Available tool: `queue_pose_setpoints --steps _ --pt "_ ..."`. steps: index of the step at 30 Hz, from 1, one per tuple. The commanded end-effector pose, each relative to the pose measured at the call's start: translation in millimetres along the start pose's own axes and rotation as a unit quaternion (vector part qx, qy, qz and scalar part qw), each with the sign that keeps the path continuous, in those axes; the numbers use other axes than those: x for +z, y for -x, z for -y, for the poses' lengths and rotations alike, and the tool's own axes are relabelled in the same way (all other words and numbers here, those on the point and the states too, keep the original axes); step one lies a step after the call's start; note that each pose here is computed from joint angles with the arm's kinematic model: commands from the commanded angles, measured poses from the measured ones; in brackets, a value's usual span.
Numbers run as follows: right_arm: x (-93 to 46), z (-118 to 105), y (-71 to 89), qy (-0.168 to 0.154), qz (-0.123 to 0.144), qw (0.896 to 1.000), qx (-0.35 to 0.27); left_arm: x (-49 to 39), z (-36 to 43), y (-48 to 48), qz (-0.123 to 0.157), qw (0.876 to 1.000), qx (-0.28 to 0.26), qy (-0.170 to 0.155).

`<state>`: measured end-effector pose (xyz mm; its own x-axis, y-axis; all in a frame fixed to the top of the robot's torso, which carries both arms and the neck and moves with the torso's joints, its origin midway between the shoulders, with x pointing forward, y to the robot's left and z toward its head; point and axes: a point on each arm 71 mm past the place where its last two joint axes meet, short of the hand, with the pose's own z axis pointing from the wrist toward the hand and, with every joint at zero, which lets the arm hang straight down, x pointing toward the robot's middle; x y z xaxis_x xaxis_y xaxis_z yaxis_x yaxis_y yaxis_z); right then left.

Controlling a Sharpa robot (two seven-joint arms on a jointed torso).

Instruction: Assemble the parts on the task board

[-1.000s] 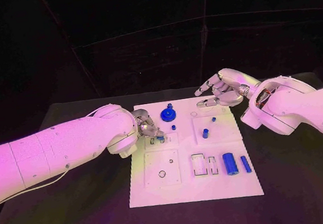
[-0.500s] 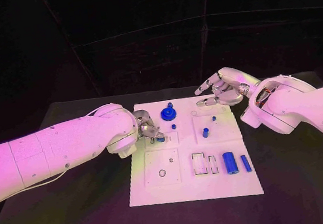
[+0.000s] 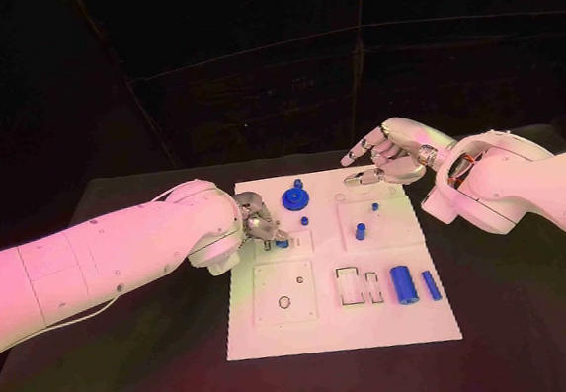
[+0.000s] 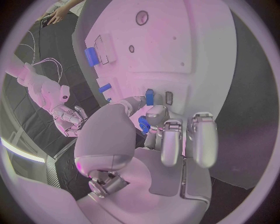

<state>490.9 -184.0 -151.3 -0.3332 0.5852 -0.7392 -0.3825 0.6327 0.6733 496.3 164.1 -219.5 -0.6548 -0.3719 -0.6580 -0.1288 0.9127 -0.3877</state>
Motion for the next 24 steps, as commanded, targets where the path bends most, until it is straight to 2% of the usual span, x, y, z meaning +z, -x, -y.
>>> queue_pose_setpoints --steps 1,7,24 --pt "0.5 -1.6 1.0 0.003 0.004 1.0 0.001 0.9 0.7 -3.2 -0.01 1.0 0.012 0.003" --pt "0.4 -1.7 1.0 0.003 0.005 1.0 0.001 2.3 3.2 -4.6 -0.017 1.0 0.018 0.004" --pt "0.4 -1.9 1.0 0.003 0.006 1.0 0.001 5.4 3.5 -3.9 -0.022 0.999 0.024 0.013"
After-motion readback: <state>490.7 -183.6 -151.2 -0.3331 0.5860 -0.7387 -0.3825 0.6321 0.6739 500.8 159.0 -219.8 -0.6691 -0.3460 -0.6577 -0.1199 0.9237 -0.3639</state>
